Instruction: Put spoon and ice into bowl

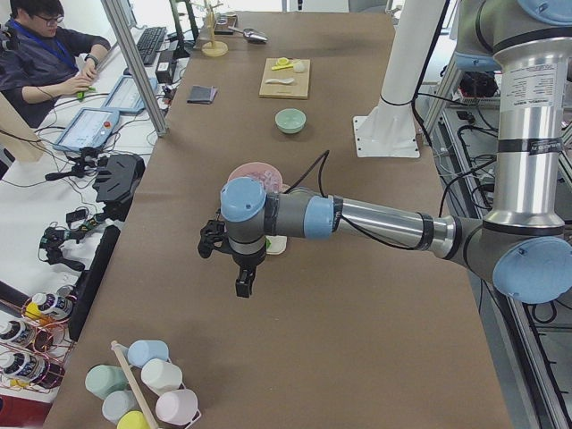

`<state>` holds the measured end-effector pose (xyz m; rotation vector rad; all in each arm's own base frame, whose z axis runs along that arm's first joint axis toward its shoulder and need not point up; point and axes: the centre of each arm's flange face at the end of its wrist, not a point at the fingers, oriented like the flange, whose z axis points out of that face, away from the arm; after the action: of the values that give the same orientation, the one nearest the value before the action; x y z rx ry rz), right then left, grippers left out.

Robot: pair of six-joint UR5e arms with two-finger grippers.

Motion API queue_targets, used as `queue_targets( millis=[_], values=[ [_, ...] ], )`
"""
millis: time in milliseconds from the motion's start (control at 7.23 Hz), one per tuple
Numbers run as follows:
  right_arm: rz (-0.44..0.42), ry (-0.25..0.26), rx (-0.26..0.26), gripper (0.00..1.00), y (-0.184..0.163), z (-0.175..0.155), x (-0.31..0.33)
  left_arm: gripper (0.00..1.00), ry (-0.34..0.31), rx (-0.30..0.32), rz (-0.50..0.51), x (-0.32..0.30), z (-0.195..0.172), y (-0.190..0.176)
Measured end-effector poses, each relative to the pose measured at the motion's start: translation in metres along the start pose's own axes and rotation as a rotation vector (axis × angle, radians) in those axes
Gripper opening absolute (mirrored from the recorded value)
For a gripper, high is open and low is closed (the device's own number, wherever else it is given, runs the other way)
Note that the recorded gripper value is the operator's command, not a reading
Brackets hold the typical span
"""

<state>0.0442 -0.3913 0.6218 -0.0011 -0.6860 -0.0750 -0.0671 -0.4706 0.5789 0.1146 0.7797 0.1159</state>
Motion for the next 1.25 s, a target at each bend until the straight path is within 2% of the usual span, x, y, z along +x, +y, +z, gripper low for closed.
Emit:
queue_targets(
  millis=[415,830,969,1245],
  values=[
    [-0.001,0.0,0.002,1.0,0.0,-0.001,0.0,0.98,-0.007,0.017,0.017,0.008,-0.009,0.003],
    [-0.019,-0.006,0.023,1.0,-0.004,-0.01,-0.009,0.98,-0.015,0.064,0.06,0.027,-0.03,-0.003],
    [-0.038,-0.008,0.047,1.0,-0.006,-0.022,-0.019,0.98,-0.017,0.092,0.084,0.034,-0.038,-0.008],
    [-0.091,-0.014,0.109,1.0,-0.007,-0.053,-0.045,0.98,-0.026,0.199,0.172,0.04,-0.045,-0.027]
  ],
)
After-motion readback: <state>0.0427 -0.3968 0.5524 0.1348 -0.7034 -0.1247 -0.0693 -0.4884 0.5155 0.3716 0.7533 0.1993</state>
